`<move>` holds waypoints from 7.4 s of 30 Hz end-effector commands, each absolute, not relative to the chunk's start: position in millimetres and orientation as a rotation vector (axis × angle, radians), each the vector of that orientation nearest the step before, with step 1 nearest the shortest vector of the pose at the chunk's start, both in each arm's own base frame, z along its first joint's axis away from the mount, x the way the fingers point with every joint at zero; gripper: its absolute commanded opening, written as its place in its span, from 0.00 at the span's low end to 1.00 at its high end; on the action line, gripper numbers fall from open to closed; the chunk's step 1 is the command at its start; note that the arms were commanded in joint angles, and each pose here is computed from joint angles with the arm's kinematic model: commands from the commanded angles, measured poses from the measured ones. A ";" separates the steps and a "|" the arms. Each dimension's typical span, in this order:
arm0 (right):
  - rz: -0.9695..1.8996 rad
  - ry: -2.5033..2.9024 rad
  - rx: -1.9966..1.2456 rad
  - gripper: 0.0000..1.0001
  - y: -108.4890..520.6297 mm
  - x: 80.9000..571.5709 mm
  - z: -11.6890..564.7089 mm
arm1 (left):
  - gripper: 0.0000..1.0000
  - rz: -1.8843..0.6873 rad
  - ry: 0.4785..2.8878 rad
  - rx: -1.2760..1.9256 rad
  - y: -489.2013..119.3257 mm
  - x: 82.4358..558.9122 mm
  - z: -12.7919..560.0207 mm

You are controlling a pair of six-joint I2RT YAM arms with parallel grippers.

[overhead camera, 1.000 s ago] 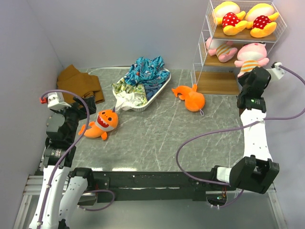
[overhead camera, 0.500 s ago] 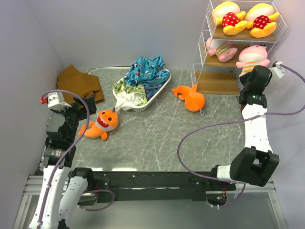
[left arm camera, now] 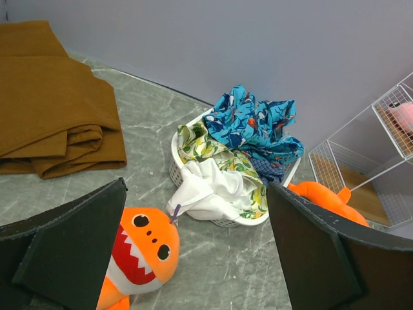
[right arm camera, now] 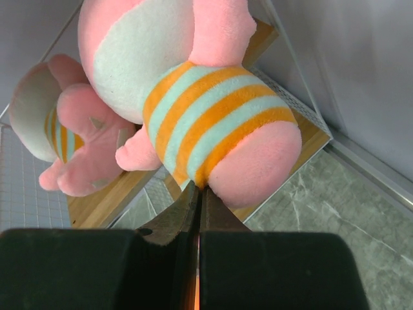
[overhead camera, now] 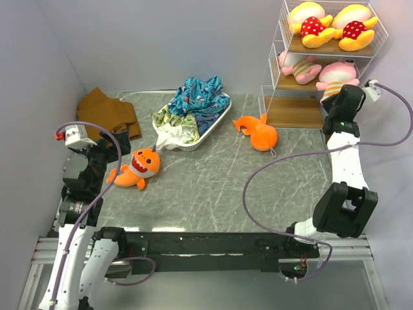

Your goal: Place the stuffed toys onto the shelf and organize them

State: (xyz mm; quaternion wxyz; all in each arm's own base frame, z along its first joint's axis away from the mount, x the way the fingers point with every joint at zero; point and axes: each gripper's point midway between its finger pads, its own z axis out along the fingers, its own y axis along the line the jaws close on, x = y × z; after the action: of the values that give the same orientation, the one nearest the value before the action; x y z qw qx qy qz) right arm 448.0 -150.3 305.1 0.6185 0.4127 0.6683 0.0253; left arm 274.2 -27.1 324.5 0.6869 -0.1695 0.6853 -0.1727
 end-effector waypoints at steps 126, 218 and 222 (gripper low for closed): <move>0.323 1.460 0.717 0.59 -134.8 510.7 363.0 | 0.97 -0.366 1.521 -0.379 -24.9 274.2 329.3; 1.320 2.097 -0.130 0.26 555.6 298.4 100.6 | 0.97 -0.160 1.780 -0.599 4.7 288.8 255.1; 1.292 2.084 -0.253 0.03 537.6 281.3 105.7 | 0.97 -0.206 1.784 -0.528 -5.5 289.1 258.4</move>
State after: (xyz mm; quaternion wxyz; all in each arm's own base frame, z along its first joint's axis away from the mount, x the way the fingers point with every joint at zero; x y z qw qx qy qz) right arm 297.1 542.9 69.3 0.3057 -0.0352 0.8271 0.4703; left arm 285.2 4.9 242.1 0.5699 -0.2678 0.7741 -0.0660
